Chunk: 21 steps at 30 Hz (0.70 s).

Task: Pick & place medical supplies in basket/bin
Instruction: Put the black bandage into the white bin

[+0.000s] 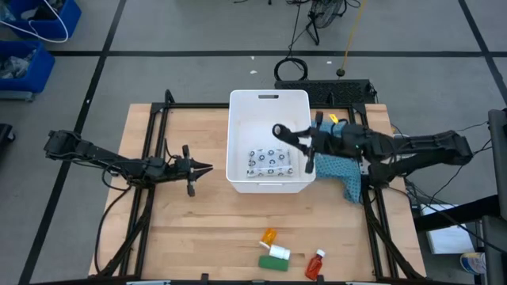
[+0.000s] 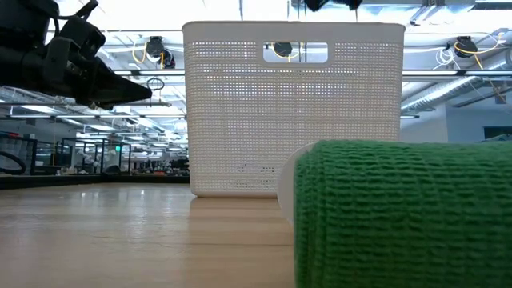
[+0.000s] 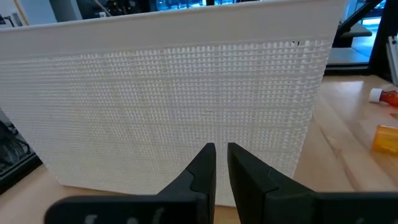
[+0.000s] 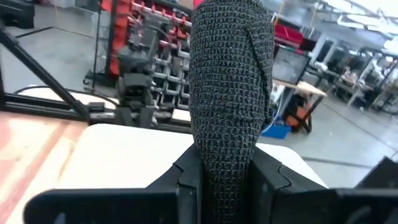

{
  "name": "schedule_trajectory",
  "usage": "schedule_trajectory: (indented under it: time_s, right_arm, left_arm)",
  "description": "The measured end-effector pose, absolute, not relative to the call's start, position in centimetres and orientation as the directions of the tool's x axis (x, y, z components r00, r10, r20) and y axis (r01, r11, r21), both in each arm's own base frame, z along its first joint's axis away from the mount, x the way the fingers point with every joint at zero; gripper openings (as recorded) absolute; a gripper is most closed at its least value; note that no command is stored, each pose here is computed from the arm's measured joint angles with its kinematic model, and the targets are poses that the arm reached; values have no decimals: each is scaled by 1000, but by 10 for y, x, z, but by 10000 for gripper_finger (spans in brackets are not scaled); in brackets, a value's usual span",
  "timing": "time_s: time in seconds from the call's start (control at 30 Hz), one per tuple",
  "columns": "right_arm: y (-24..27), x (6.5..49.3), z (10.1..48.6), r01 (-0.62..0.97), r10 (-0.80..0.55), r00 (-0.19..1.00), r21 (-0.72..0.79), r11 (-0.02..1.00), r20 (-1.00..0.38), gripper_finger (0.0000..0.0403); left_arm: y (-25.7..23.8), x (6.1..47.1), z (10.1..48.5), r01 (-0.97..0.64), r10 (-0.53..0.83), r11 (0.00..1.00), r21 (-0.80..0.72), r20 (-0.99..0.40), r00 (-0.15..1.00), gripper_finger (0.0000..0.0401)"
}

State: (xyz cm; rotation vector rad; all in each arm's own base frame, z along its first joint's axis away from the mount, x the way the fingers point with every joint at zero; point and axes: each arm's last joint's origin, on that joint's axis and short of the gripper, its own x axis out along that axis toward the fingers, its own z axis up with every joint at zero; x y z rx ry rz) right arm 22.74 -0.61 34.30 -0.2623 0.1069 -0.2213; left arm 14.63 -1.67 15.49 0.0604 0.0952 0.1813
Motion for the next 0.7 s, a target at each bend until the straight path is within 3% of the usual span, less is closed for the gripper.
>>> schedule_trajectory:
  time_s: [0.57, 0.7]
  right_arm:
    - [-37, 227, 337, 194, -226, 965, -217, 957, -135, 60]
    - [-40, 238, 350, 218, -279, 934, -263, 940, -223, 60]
  left_arm:
    - [-17, 146, 155, -173, 183, 978, 116, -84, 979, 47]
    - [-17, 146, 155, -173, 183, 978, 118, -84, 979, 47]
